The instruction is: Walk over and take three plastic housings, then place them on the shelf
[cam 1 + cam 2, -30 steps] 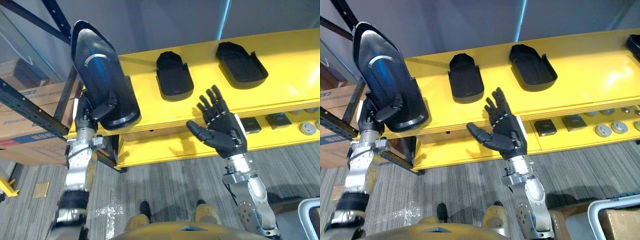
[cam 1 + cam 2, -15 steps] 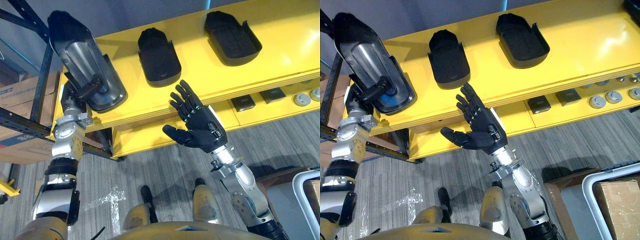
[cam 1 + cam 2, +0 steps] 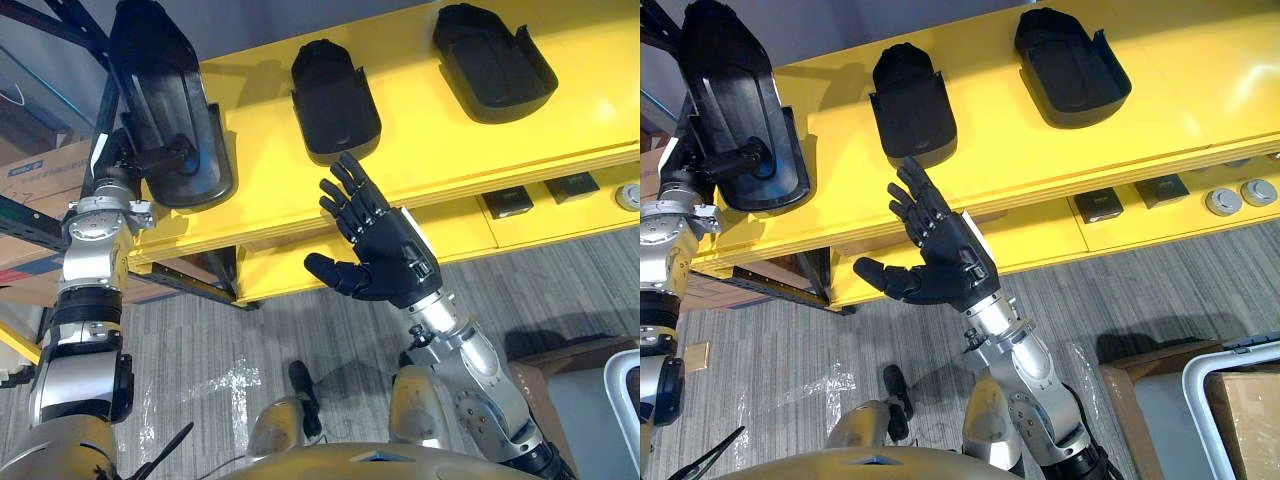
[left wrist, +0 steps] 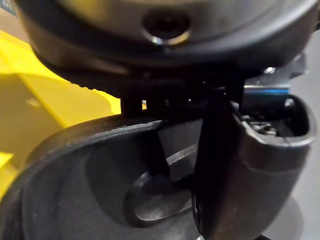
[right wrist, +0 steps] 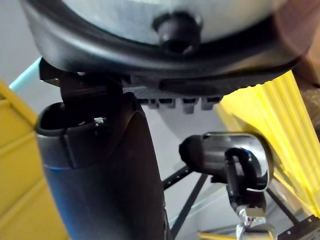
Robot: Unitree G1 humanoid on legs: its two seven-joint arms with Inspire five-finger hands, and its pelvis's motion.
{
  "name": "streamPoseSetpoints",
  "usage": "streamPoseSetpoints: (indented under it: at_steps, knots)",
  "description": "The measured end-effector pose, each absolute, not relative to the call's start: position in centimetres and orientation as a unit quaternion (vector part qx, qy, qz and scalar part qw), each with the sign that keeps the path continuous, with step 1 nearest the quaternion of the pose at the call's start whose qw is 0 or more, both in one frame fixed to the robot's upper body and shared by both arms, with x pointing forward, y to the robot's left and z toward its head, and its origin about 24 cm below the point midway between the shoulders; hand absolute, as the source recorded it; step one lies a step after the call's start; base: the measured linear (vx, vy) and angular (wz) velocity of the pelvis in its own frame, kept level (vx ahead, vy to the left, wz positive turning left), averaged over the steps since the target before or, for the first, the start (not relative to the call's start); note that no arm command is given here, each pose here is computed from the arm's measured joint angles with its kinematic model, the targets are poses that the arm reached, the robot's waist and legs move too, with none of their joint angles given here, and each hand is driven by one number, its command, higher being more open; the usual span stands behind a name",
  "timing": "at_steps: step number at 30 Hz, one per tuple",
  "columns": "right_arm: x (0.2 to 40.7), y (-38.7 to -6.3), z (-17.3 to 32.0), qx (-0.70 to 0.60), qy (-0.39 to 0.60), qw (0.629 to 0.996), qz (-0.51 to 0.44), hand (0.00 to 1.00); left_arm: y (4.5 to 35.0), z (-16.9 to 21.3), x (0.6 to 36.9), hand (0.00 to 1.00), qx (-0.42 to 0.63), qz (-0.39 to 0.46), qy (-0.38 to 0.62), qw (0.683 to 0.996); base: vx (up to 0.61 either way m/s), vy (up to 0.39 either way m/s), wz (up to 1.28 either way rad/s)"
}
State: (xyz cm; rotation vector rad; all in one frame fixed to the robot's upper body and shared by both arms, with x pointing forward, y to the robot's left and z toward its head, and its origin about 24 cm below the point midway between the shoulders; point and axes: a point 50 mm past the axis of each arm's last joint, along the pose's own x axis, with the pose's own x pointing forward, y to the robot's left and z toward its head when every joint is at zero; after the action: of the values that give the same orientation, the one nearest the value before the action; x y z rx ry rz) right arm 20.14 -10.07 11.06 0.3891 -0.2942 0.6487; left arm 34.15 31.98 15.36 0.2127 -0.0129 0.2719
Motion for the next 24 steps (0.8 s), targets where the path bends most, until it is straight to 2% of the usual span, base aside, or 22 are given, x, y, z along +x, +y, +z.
streamPoseSetpoints:
  at_steps: [10, 11, 18, 24]
  knots:
    - [19.8, -10.1, 10.7, 0.195, -0.130, 0.922, 0.308, 1.00, 32.4, 14.9, 34.2, 0.00, 0.082, 0.136, 0.035, 0.987, 0.00, 0.000, 0.01]
    - [19.8, -10.1, 10.7, 0.195, -0.129, 0.922, 0.308, 1.00, 32.4, 14.7, 34.2, 1.00, 0.080, 0.137, 0.037, 0.987, 0.00, 0.000, 0.00]
    - [19.6, -10.1, 11.3, 0.205, -0.140, 0.917, 0.313, 1.00, 32.5, 13.6, 34.2, 1.00, 0.072, 0.171, 0.053, 0.981, 0.00, 0.000, 0.00]
    - [19.4, -10.1, 11.9, 0.206, -0.151, 0.914, 0.316, 1.00, 32.6, 14.2, 34.4, 1.00, 0.093, 0.210, 0.041, 0.972, 0.00, 0.000, 0.00]
